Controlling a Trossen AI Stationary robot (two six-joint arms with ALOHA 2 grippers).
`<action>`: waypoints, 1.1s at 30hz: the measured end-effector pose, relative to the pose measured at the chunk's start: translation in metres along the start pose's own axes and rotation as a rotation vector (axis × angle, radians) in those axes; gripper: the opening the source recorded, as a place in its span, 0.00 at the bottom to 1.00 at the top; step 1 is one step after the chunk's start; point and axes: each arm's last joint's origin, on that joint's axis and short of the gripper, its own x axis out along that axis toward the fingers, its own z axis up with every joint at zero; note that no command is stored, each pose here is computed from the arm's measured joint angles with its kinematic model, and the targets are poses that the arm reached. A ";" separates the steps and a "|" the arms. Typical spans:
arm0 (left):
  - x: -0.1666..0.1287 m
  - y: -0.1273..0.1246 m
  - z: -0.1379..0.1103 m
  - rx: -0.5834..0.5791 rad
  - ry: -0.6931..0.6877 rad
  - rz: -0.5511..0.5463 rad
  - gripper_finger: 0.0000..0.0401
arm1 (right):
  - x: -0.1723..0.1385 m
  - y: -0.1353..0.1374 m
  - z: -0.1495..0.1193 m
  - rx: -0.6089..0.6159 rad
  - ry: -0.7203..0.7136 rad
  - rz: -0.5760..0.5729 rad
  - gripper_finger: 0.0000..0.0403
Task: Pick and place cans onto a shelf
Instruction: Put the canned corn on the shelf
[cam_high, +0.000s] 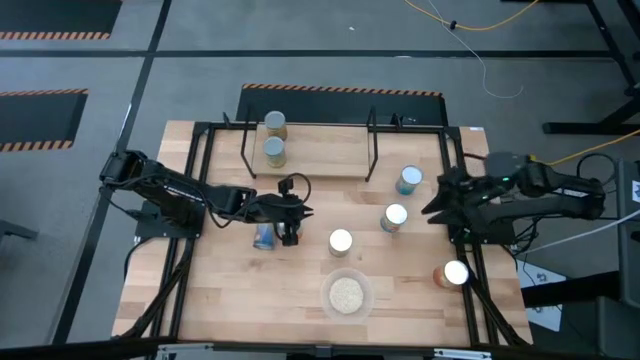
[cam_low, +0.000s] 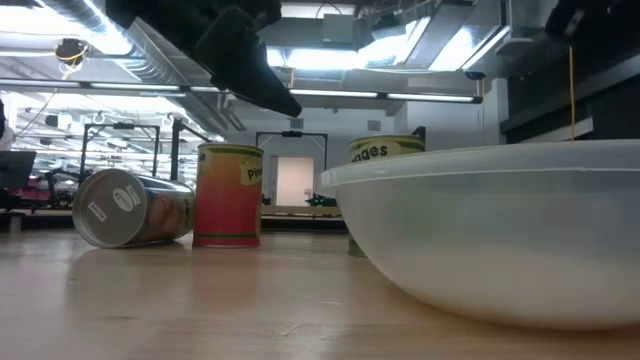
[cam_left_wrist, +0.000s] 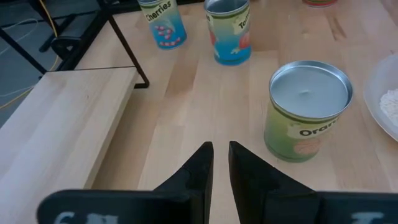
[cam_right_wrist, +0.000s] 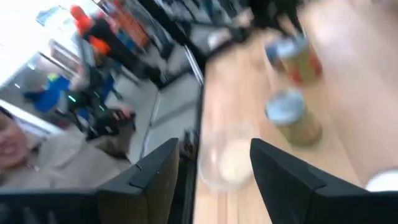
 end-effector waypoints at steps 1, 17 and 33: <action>0.000 0.000 0.000 0.000 0.000 0.000 0.11 | 0.004 -0.003 -0.002 0.020 0.042 -0.020 0.51; 0.000 0.000 0.000 -0.001 0.000 0.000 0.11 | 0.032 -0.010 -0.025 0.211 0.441 -0.133 0.51; 0.000 0.000 0.000 -0.002 0.000 -0.005 0.11 | 0.059 0.013 -0.059 0.185 0.641 -0.269 0.51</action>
